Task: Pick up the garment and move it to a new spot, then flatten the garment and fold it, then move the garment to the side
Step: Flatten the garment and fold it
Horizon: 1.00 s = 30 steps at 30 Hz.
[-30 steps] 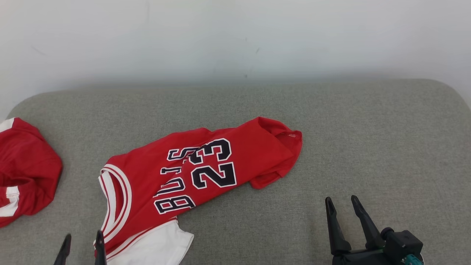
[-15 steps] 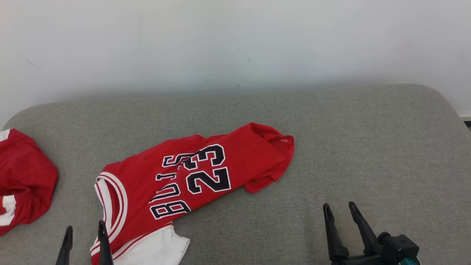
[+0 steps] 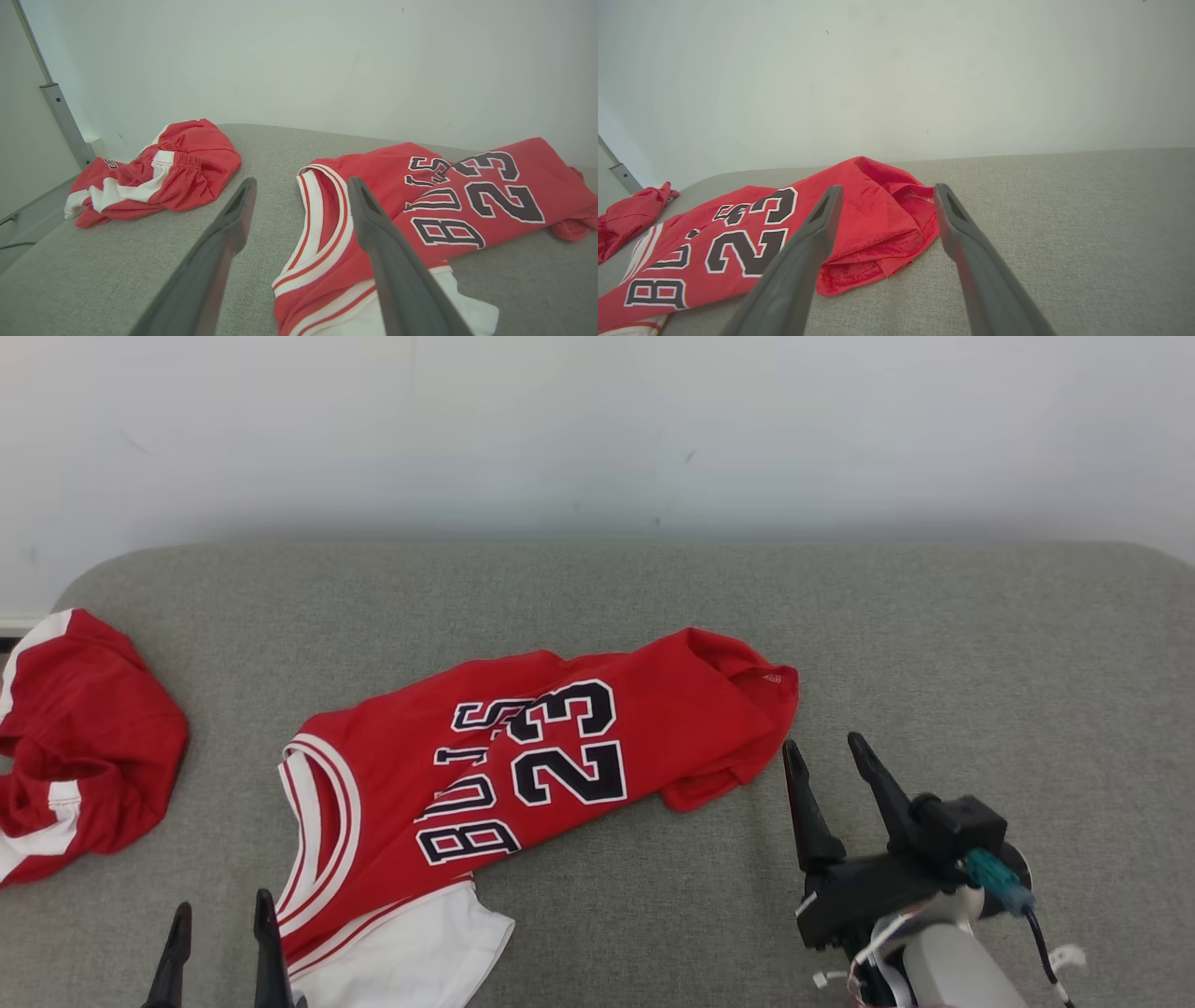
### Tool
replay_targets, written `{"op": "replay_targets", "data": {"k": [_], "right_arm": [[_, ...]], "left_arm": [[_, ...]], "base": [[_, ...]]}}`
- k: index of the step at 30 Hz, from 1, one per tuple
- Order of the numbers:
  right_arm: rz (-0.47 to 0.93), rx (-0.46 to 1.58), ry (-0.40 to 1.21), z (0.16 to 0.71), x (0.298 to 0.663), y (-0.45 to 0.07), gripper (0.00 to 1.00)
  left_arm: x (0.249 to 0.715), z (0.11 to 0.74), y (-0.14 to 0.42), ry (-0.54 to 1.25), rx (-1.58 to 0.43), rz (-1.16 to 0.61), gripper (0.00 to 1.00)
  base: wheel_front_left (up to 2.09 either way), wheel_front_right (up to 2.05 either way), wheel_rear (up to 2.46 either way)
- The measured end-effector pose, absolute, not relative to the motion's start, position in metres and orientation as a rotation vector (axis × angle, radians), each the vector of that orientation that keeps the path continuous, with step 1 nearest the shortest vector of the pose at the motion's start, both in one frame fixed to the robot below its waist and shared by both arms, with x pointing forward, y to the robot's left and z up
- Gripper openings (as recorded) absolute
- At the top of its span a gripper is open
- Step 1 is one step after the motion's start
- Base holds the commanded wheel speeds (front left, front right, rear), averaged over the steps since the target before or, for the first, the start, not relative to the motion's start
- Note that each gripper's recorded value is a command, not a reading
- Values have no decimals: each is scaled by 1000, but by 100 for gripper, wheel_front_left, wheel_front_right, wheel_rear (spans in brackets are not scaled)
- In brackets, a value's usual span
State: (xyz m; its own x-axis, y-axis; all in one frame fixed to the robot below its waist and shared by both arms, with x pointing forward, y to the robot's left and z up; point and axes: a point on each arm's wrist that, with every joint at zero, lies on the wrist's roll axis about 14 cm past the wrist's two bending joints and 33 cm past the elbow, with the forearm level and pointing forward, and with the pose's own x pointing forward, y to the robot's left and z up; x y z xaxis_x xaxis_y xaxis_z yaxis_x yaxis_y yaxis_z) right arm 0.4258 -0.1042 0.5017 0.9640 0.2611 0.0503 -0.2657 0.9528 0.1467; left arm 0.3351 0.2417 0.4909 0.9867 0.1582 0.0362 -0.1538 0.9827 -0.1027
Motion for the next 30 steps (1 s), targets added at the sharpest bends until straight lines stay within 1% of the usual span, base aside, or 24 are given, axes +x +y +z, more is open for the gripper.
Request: {"op": "replay_targets", "data": {"k": [4,10,15,20,21,22,23,24,26,30], "right_arm": [[291,117,-10,501,457,-96,100],[307,75,92,478,491,-89,100],[331,51,221,442,498,-79,100],[356,42,291,422,500,-68,100],[361,43,300,419,500,-65,73],[365,42,310,416,500,-64,44],[370,40,323,413,498,-62,44],[373,42,333,409,497,-60,0],[378,50,332,410,499,-57,0],[385,62,273,427,507,-54,0]], "left_arm": [[340,486,241,-30,-117,155,100],[344,481,243,-14,-132,168,100],[340,475,249,5,-142,200,100],[338,472,255,15,-141,222,100],[337,471,256,18,-142,225,100],[337,470,257,20,-144,228,100],[337,470,258,20,-144,231,100],[337,470,259,21,-144,234,100],[338,470,260,22,-144,237,100],[342,472,261,14,-145,242,100]], "base": [[0,0,0],[0,0,0],[0,0,0],[0,0,0],[0,0,0],[0,0,0],[0,0,0],[0,0,0],[0,0,0],[0,0,0]]}}
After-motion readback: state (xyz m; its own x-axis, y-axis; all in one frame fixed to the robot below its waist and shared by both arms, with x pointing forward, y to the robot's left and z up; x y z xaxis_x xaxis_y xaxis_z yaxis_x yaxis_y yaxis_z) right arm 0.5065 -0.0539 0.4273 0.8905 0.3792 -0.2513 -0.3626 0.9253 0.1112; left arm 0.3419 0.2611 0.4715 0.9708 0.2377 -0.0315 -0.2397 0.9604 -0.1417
